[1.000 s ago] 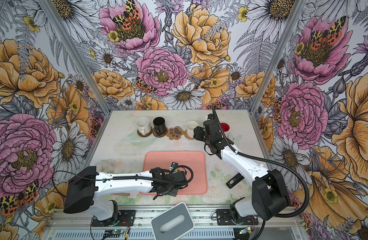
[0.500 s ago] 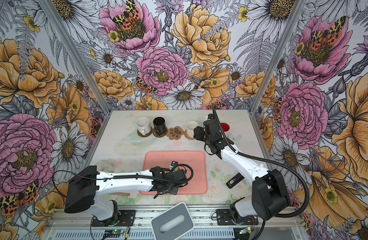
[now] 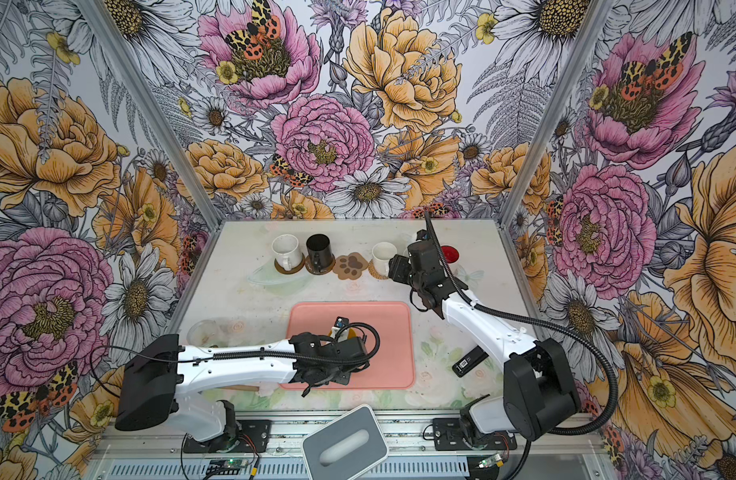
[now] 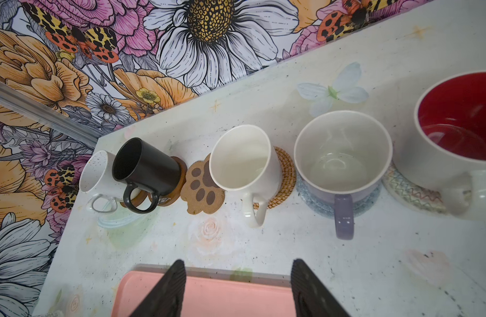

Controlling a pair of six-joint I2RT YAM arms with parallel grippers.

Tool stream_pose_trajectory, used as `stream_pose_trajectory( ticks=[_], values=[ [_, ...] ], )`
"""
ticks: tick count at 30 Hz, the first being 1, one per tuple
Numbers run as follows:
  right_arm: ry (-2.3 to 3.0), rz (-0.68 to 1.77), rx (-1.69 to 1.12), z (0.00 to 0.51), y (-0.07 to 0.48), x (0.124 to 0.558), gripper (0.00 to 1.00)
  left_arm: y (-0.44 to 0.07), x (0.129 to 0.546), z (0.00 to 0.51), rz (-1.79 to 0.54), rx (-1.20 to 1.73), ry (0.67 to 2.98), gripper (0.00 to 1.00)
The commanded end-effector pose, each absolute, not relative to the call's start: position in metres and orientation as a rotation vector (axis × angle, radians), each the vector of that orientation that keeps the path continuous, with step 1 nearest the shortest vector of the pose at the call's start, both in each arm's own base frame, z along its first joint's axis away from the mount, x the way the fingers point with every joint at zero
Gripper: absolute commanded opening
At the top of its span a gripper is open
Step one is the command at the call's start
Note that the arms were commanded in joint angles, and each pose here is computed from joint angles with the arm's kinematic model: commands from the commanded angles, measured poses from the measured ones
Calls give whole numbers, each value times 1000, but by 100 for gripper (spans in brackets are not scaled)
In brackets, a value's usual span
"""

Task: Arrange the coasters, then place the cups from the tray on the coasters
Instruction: 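Lift the yellow mug with left gripper and carry it toward the coaster row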

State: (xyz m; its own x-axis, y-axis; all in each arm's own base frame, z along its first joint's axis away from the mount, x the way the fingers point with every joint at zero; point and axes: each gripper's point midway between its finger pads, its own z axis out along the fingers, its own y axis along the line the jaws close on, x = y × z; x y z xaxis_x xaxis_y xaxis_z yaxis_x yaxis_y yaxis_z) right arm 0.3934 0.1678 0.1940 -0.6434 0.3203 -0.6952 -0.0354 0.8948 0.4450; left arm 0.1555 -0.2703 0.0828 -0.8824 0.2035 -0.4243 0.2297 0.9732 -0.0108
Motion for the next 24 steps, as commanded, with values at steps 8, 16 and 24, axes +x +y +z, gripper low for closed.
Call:
stream_pose_trajectory(
  ticks=[8, 16, 24],
  values=[
    [2185, 554, 215, 202, 165, 394, 63, -269, 178, 111, -169, 185, 2540, 0],
    [2186, 554, 217, 201, 165, 395, 63, -273, 190, 119, -275, 155, 2494, 0],
    [2190, 551, 217, 200, 165, 395, 63, -270, 213, 123, -275, 167, 2470, 0]
  ],
)
